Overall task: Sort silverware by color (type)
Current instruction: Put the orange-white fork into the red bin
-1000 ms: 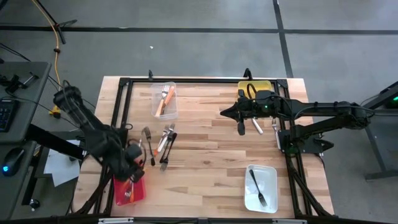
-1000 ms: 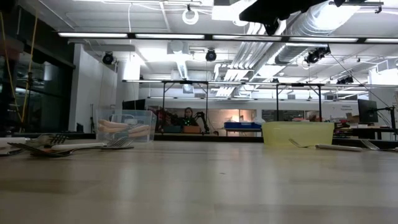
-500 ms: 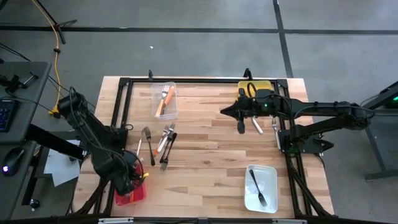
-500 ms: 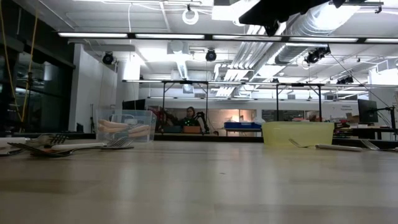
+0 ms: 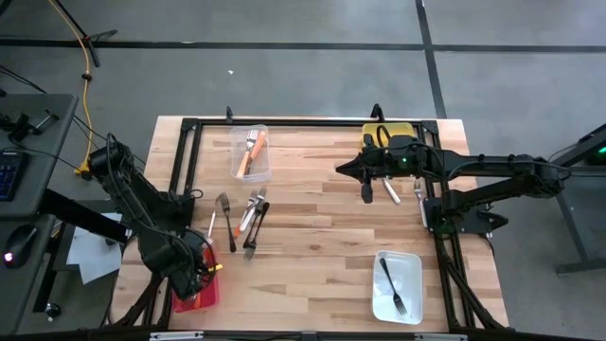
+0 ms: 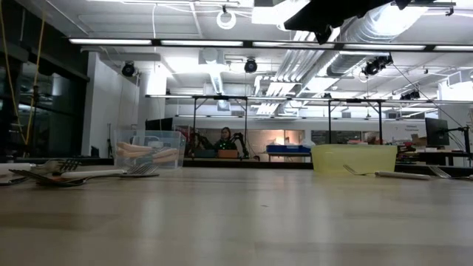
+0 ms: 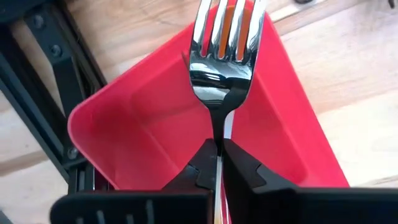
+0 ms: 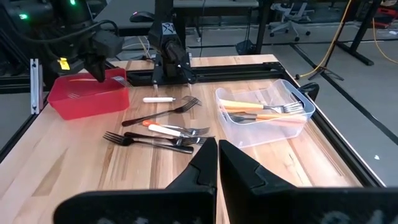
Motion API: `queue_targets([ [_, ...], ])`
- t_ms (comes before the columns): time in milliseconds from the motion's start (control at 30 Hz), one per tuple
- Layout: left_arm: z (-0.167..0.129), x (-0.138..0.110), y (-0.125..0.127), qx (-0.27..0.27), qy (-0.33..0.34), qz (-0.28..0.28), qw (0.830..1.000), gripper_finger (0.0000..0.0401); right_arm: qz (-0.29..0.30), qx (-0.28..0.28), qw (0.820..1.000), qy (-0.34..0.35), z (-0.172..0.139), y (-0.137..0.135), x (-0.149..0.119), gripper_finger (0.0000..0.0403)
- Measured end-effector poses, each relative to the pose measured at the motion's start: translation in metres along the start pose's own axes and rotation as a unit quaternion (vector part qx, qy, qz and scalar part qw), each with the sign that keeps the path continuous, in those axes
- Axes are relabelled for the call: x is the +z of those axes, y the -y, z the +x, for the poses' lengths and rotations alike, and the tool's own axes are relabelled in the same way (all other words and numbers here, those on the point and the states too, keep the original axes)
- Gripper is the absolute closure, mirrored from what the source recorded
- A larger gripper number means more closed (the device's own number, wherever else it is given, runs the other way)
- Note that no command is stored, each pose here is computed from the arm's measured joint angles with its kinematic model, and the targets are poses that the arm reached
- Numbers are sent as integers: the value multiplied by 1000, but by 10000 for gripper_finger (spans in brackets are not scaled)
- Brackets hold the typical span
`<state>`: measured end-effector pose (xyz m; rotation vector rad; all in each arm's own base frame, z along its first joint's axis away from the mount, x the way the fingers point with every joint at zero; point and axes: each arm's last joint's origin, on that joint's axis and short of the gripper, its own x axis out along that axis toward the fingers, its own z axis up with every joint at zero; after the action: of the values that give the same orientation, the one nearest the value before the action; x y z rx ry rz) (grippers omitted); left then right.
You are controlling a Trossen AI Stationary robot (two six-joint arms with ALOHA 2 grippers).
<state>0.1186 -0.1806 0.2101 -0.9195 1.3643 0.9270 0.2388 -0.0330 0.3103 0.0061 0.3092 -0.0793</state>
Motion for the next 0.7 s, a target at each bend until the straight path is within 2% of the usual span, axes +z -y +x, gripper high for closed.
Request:
queue_targets([
  [200,1,1,1,-16,27,18,999,391,1,0,1000,-3,0,0,-1,403],
  [433,9,-2,5,1,26,22,999,384,5,0,1000,-4,0,0,-1,403],
  [700,10,-3,6,0,20,22,1000,339,5,0,1000,-5,0,0,-1,403],
])
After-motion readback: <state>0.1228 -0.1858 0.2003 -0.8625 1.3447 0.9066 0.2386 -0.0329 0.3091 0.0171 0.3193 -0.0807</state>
